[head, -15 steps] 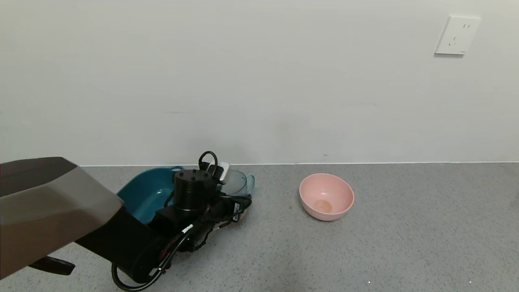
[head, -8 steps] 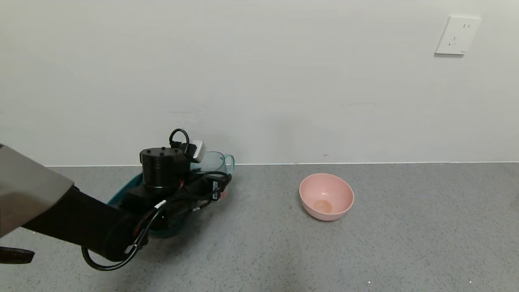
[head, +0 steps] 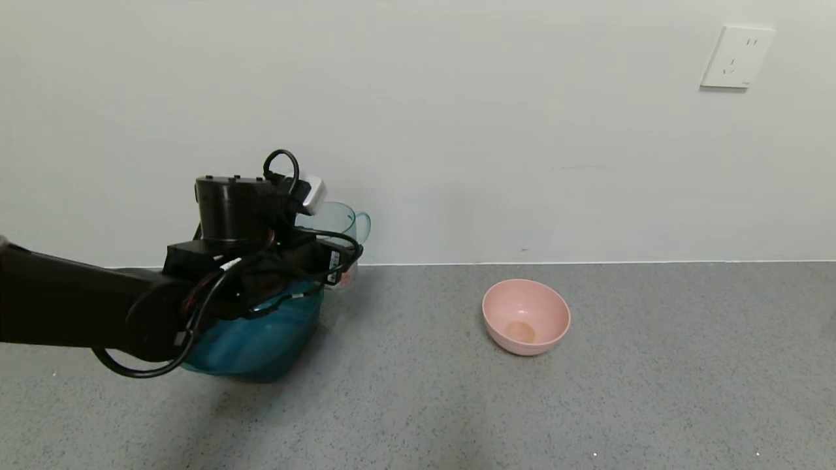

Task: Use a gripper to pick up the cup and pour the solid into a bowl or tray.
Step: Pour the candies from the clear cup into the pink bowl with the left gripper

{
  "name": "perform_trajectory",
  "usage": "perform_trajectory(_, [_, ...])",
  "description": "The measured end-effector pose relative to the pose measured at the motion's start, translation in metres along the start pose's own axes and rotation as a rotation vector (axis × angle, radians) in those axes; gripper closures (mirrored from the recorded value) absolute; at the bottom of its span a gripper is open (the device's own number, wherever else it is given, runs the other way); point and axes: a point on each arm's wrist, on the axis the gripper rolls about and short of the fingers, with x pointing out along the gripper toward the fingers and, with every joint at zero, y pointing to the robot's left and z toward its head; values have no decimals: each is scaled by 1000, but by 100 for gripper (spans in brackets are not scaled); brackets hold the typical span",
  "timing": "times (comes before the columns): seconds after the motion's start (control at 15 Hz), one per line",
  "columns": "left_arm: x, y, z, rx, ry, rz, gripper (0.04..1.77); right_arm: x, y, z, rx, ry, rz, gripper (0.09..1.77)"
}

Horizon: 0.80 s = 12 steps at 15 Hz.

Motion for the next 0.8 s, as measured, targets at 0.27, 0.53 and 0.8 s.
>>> perform_trajectory(0.27, [8,-19,27,108,-54,-30,46,0,0,0,0,0,0,15])
perform_trajectory(0.53, [25,-66,39,210,-54,-48,46,0,0,0,0,0,0,15])
perform_trajectory(0.8, [41,-112,37,348,-50,-53,46,0,0,0,0,0,0,15])
